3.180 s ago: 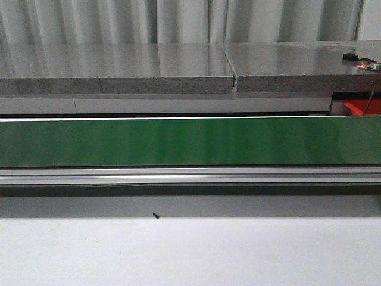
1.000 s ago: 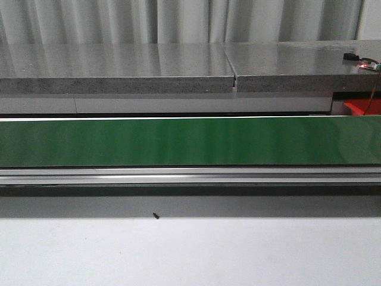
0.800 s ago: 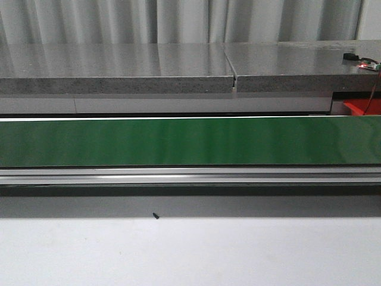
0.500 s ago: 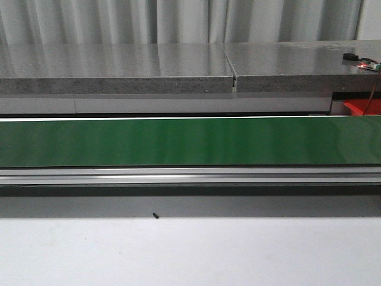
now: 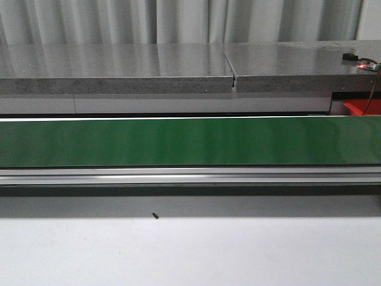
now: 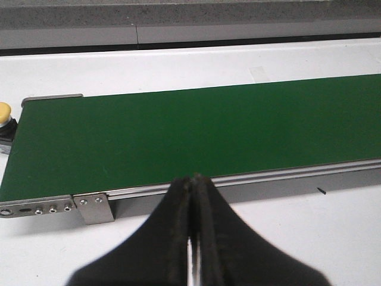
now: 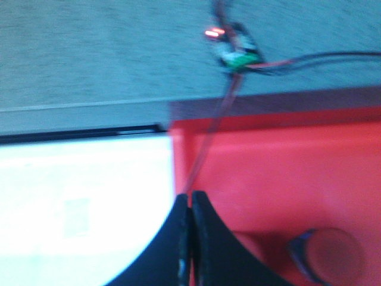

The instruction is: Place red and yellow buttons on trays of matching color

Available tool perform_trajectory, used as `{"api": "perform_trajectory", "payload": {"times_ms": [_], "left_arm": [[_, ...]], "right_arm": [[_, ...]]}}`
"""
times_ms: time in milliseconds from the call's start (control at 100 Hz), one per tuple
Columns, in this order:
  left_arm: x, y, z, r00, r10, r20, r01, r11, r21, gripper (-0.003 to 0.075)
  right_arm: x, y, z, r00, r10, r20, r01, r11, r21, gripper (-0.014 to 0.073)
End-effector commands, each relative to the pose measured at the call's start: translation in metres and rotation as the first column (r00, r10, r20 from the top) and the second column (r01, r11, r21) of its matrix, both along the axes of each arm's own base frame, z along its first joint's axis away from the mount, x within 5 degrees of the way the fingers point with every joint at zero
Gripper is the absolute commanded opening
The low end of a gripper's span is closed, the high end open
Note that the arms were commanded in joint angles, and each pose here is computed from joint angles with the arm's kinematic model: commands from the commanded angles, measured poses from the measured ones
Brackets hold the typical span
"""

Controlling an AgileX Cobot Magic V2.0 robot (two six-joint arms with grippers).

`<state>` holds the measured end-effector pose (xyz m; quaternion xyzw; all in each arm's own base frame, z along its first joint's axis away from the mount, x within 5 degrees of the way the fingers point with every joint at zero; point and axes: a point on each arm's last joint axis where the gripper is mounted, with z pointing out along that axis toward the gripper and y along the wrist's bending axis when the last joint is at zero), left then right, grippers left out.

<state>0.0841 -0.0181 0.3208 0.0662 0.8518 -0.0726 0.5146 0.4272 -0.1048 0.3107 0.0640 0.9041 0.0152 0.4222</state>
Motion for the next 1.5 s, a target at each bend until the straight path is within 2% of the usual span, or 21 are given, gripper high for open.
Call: {"api": "perform_trajectory", "payload": {"times_ms": [0, 180, 440, 960, 1220, 1490], "left_arm": [[0.002, -0.001, 0.014, 0.996, 0.003, 0.09, 0.0, 1.0, -0.031, -0.0019], [0.002, -0.001, 0.014, 0.996, 0.003, 0.09, 0.0, 1.0, -0.031, -0.0019], [0.002, -0.001, 0.014, 0.996, 0.003, 0.09, 0.0, 1.0, -0.031, -0.0019], [0.002, -0.001, 0.014, 0.996, 0.003, 0.09, 0.0, 1.0, -0.031, -0.0019], [0.002, -0.001, 0.014, 0.996, 0.003, 0.09, 0.0, 0.999, -0.032, -0.0019], [0.002, -0.001, 0.014, 0.996, 0.003, 0.09, 0.0, 0.999, -0.032, -0.0019]], "right_arm": [[-0.013, 0.024, 0.05, 0.989, 0.047, 0.142, -0.04, 0.998, -0.053, -0.0064], [-0.033, 0.06, 0.066, 0.978, 0.13, 0.162, -0.117, 0.989, -0.086, -0.0064], [-0.078, 0.082, 0.074, 0.967, 0.157, 0.201, -0.143, 0.986, -0.084, -0.0064], [-0.179, 0.094, 0.069, 0.958, 0.141, 0.248, -0.131, 0.99, -0.059, -0.0064], [-0.218, 0.095, 0.057, 0.97, 0.028, 0.241, -0.022, 0.999, -0.029, -0.0064], [-0.254, 0.103, 0.05, 0.96, 0.059, 0.274, -0.047, 0.998, -0.048, -0.0064]]}}
